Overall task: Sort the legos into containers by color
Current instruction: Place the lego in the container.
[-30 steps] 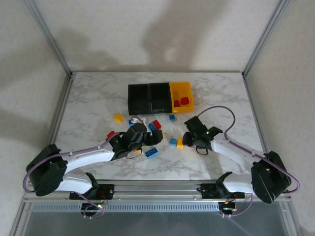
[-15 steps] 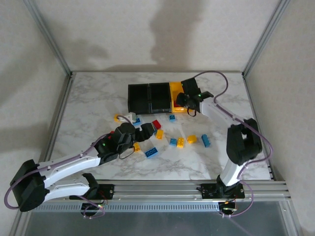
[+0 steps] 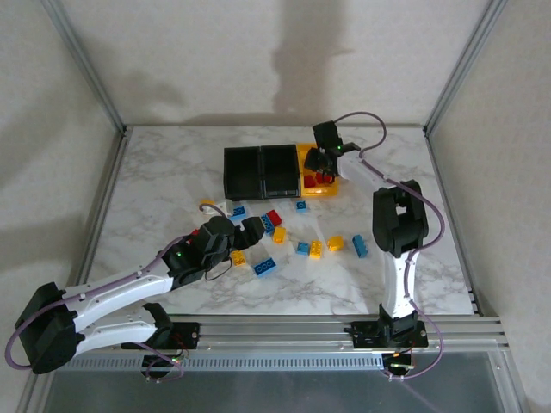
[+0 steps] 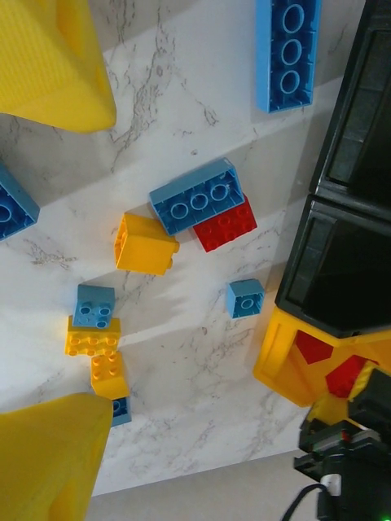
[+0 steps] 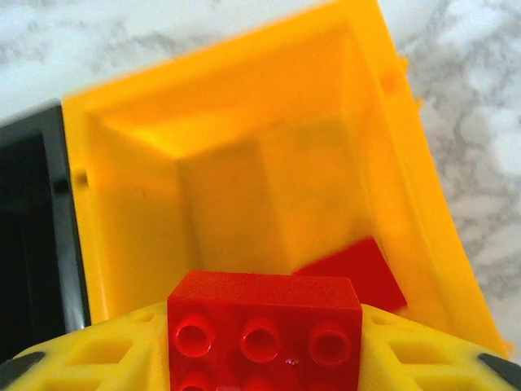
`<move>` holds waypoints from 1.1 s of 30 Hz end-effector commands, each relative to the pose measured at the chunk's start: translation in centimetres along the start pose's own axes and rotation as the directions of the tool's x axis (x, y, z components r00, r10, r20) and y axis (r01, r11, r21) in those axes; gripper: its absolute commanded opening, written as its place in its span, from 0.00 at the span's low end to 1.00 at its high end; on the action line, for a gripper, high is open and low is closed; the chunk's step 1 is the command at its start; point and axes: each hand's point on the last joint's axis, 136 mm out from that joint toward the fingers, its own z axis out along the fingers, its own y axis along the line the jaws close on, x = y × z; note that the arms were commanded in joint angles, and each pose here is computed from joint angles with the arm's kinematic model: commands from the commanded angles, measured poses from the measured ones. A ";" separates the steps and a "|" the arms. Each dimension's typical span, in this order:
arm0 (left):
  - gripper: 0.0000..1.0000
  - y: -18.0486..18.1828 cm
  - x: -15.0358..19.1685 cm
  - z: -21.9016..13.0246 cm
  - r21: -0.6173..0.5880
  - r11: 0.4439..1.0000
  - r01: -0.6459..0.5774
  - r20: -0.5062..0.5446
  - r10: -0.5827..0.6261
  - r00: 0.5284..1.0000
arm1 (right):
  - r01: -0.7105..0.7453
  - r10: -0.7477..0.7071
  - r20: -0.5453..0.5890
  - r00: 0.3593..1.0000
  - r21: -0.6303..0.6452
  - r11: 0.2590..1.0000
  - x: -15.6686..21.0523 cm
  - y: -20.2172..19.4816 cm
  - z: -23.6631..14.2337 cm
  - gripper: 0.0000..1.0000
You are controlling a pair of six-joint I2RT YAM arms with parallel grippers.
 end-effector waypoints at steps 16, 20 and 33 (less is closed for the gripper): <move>0.84 2.6 -1.0 -0.9 -0.106 0.993 0.045 0.042 -0.040 0.998 | 0.028 -0.025 0.052 0.998 -0.072 0.997 -2.2 1.8 -4.4 0.64; 0.83 4.9 -0.8 -1.2 -0.183 0.979 0.089 0.044 -0.082 0.996 | 0.084 -0.074 0.067 0.995 -0.164 0.983 0.1 4.0 -8.3 0.62; 0.81 10.4 -3.1 -3.6 -0.327 0.926 0.190 0.127 -0.156 0.980 | 0.233 -0.260 -0.030 0.965 -0.351 0.907 12.9 8.2 -11.9 0.62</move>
